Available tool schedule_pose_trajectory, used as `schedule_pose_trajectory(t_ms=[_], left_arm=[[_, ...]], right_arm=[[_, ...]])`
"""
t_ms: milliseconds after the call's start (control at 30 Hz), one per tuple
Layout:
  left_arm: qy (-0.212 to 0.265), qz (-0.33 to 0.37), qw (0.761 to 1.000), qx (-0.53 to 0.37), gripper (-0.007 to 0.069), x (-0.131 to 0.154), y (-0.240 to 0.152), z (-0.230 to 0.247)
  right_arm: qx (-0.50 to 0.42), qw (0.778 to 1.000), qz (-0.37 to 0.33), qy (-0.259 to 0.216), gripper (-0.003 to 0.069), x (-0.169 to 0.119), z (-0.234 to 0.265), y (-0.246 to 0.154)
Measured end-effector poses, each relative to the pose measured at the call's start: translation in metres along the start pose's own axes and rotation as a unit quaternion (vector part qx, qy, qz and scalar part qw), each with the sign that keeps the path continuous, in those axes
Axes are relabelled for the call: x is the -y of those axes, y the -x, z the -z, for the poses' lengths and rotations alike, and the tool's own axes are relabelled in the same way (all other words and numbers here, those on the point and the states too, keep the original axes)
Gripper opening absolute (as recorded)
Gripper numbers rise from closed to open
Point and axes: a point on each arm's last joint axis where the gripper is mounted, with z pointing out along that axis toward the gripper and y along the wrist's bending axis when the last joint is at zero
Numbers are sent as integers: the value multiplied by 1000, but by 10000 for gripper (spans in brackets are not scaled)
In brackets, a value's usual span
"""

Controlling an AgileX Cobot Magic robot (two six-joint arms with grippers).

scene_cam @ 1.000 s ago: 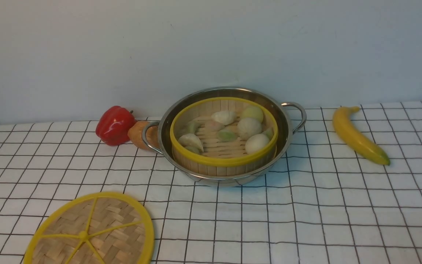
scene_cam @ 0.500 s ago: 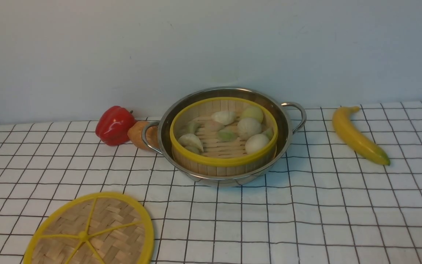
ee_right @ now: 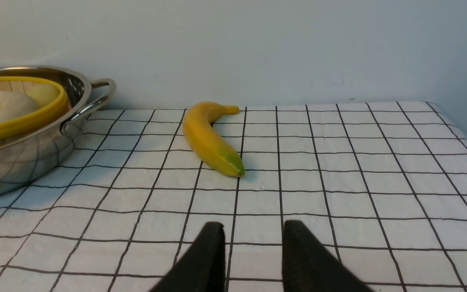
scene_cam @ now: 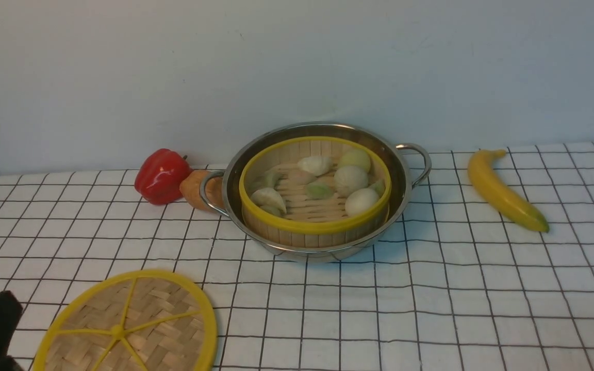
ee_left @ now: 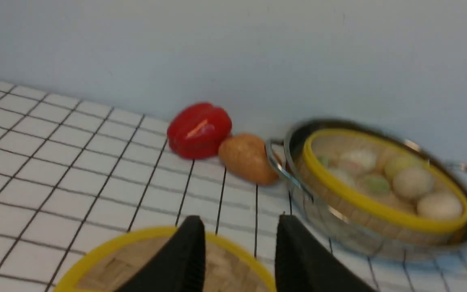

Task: Place the steamer in the pot on the white tablecloth, and put the lid on the steamer.
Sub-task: 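Grasp the bamboo steamer lid lying on the table by its centre knob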

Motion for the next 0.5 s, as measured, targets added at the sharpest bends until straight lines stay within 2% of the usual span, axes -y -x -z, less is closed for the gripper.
schedule_pose_trajectory(t_ms=[133, 233, 333, 500], left_arm=[[-12, -47, 989, -140, 243, 8, 17, -14], [-29, -70, 957, -278, 243, 11, 26, -36], [-32, -74, 945, -318, 243, 11, 30, -50], [-11, -92, 906, -412, 243, -2, 26, -102]], right_arm=[[0, 1000, 0, 0, 239, 0, 0, 0], [0, 1000, 0, 0, 240, 0, 0, 0], [0, 1000, 0, 0, 240, 0, 0, 0], [0, 1000, 0, 0, 240, 0, 0, 0]])
